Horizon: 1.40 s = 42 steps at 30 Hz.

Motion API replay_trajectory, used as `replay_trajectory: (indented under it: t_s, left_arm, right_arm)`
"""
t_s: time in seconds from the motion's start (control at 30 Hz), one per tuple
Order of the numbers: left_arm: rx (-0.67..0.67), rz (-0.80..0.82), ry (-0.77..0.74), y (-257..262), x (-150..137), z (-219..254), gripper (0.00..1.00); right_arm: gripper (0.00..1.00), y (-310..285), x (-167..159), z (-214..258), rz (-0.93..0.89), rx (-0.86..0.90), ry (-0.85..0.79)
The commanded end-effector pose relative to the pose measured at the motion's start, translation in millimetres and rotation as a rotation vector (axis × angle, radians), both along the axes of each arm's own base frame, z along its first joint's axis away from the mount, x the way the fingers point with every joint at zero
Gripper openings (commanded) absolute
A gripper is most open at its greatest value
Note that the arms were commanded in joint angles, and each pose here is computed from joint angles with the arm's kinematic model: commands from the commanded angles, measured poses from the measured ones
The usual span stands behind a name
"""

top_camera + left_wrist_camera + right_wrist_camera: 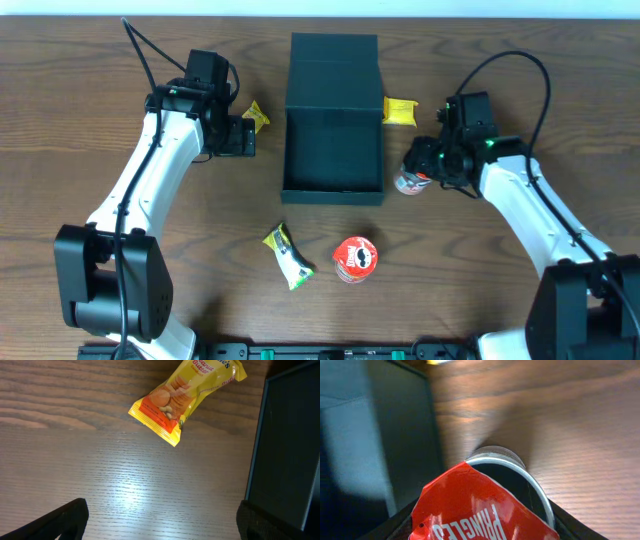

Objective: Pack container
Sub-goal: 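Lift the Pringles can with right gripper and lower it into box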

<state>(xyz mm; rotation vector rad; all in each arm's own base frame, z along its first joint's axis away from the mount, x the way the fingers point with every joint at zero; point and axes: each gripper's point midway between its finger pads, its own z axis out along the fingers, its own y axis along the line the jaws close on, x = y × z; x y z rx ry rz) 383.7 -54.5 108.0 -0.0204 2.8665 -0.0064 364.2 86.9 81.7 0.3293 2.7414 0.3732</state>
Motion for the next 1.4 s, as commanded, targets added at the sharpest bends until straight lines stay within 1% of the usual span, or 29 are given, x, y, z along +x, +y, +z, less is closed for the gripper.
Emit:
replay_trajectory:
  t_s: [0.0,0.13,0.3,0.5,0.73,0.83,1.0,1.13,1.2,1.27,1.37]
  left_arm:
    - [0.02,0.011,-0.001,4,-1,0,0.95]
    - [0.02,0.011,-0.001,4,-1,0,0.95]
    - [0.02,0.011,-0.001,4,-1,0,0.95]
    - [0.02,0.011,0.005,5,-3,-2,0.95]
    - [0.023,0.011,0.018,5,-7,-9,0.95]
    - [0.023,0.011,0.02,5,-7,-10,0.95]
    - [0.023,0.011,0.021,5,-7,-10,0.95]
    - [0.023,0.011,0.021,5,-7,-10,0.96]
    - [0.023,0.011,0.022,6,-8,-10,0.96]
    - [0.023,0.011,0.023,6,-8,-11,0.95]
    - [0.023,0.011,0.023,6,-8,-11,0.96]
  right_arm:
    - [0.61,22,15,26,0.037,0.038,-0.061]
    - [0.63,45,24,52,0.09,0.082,-0.114]
    - [0.62,70,30,79,0.135,0.129,-0.16]
    - [0.62,81,33,93,0.15,0.15,-0.186]
    - [0.63,107,21,101,0.186,0.285,-0.141]
    - [0.66,116,17,99,0.176,0.297,-0.121]
    - [0.66,134,9,83,0.138,0.326,-0.043]
    - [0.67,153,10,56,0.12,0.34,0.021]
    - [0.69,157,9,43,0.125,0.335,0.055]
    - [0.66,156,10,33,0.126,0.318,0.068]
    - [0.66,148,17,22,0.098,0.276,0.063]
